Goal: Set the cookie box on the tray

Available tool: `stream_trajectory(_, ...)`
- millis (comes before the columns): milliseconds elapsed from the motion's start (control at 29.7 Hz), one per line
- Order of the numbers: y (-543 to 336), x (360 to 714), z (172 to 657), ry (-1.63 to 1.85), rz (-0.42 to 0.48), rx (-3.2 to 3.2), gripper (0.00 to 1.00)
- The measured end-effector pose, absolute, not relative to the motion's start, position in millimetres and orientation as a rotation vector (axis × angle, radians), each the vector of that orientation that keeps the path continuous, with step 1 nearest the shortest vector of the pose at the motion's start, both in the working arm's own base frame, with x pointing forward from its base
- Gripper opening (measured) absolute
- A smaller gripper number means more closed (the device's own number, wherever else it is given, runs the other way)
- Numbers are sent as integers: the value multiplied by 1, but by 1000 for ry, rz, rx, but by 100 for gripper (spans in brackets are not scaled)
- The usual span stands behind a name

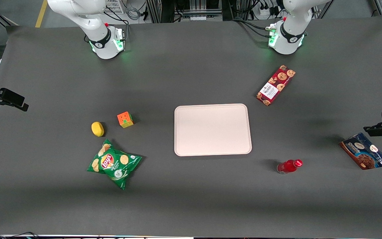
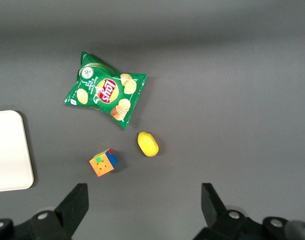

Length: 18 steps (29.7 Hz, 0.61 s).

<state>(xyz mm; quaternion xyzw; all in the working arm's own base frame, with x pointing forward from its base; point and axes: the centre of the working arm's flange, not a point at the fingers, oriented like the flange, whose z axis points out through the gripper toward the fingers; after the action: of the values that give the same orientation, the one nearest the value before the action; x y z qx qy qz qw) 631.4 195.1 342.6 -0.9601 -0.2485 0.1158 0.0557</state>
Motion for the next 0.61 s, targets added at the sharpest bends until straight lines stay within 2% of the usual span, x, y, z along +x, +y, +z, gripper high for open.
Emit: stream_trajectory(606,210,637,284,-669,198,-2953,100)
